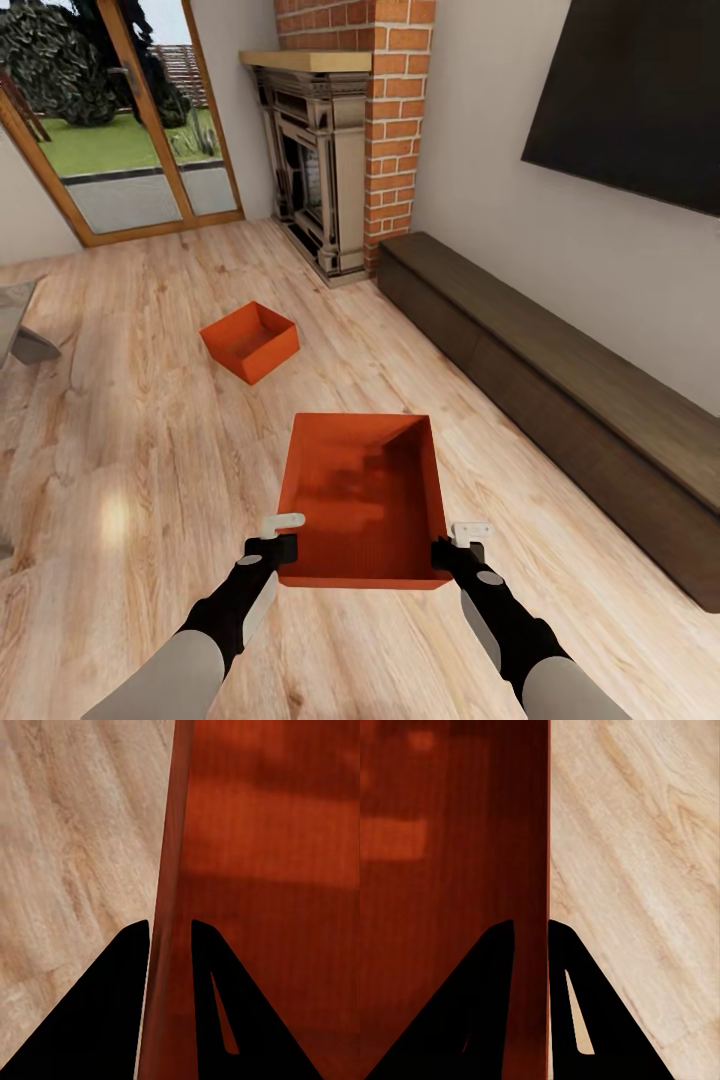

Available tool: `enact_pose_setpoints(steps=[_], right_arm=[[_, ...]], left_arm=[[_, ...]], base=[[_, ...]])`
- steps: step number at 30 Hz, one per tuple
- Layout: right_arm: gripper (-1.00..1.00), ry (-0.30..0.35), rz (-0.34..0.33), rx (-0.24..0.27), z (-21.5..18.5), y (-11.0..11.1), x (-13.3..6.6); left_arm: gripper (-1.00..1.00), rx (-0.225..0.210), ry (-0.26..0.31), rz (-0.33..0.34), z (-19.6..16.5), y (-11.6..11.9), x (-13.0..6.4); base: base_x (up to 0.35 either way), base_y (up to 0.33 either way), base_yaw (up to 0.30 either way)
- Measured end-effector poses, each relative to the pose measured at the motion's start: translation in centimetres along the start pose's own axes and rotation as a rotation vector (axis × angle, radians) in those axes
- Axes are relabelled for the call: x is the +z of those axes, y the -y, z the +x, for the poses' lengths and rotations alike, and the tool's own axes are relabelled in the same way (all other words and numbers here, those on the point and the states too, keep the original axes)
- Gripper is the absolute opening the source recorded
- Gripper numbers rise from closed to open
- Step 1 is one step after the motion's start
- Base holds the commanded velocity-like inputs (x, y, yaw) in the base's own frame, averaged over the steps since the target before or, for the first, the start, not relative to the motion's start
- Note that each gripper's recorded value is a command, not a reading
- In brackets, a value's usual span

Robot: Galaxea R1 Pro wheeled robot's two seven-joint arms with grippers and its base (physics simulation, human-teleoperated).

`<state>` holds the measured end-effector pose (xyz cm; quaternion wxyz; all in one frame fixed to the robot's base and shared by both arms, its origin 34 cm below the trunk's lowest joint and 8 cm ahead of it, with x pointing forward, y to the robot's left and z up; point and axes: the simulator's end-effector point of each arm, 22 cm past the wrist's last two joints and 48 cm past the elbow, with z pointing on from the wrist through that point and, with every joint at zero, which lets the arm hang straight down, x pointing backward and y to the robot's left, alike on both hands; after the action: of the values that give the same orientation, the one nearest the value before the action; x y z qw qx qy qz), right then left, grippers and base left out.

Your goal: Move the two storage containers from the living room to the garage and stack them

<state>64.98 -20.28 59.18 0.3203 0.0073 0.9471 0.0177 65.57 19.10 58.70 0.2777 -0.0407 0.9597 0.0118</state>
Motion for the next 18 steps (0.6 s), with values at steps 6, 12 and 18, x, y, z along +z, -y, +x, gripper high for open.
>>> enact_pose_setpoints(steps=[6, 12, 18], right_arm=[[-1.00, 0.009, 0.000, 0.000, -0.5, 0.0, -0.2], [-1.00, 0.019, -0.001, 0.000, -1.1, 0.0, -0.4], [-1.00, 0.028, -0.001, 0.000, -1.6, -0.1, -0.6]], left_arm=[[-1.00, 0.000, 0.010, 0.001, -0.5, 0.0, -0.3], [-1.00, -0.001, 0.019, 0.002, -1.0, 0.0, -0.5], [-1.00, -0.001, 0.028, 0.003, -1.5, 0.1, -0.8]], base=[[0.000, 0.000, 0.000], [0.000, 0.000, 0.000], [0.000, 0.000, 0.000]])
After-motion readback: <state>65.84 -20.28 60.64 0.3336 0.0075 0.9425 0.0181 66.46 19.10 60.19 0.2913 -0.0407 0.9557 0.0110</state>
